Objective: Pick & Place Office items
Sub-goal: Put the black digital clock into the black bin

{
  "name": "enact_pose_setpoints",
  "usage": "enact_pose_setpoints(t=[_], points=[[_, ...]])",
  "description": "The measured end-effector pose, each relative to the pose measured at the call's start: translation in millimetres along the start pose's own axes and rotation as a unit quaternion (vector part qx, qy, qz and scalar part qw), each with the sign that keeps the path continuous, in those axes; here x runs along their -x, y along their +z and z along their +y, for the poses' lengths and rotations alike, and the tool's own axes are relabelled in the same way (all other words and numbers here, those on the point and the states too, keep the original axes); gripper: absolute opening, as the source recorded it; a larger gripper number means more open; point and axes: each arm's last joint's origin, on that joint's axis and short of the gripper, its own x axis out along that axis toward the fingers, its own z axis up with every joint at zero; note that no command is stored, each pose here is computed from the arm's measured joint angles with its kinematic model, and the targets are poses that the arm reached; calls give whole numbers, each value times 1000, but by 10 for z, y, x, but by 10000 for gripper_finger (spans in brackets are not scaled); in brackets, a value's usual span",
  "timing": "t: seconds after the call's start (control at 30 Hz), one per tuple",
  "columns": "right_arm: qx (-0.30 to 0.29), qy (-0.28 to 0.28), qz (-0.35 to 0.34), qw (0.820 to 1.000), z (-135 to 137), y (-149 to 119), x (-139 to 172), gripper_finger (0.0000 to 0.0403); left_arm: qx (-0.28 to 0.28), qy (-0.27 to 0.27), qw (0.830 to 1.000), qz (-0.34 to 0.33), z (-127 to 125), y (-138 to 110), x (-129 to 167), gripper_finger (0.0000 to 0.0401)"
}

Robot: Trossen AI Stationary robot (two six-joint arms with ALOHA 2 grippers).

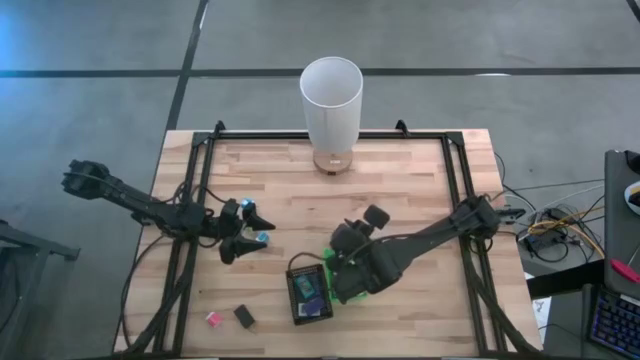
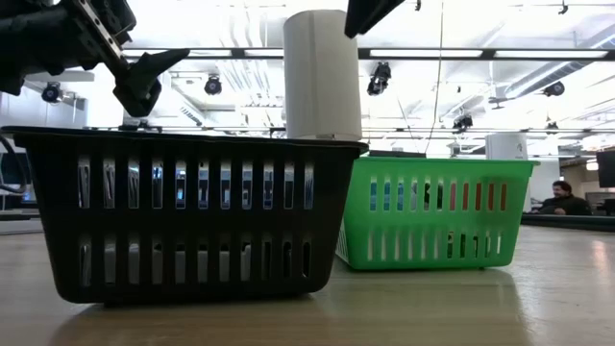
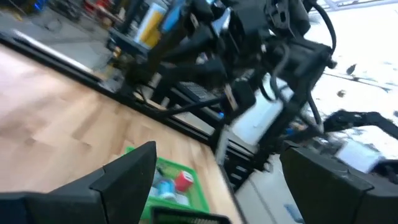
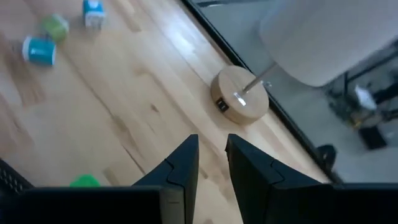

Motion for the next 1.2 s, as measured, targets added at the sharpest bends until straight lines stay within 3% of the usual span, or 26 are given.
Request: enact_pose_setpoints(t=[0.27,0.47,0.63,0.93,1.2], points=[[79,-72,-59,993,155,-111,-170,85,-23,31,999,-26,13,24,3,340],[49,-85,-65,993,-67,-186,-34,84,17,30,999,-28,13,26,3,340],[21,-50,-88,995,-341,-359,283,77,12,31,999,-26,14,24,5,340],[-74,39,-121,989,-969,-1164,636,81,-6,55,998,-34,33,22,2,340],[-173,52,-136,974,-1256,-1849,334,72,-10,88,995,-50,55,26,5,340]])
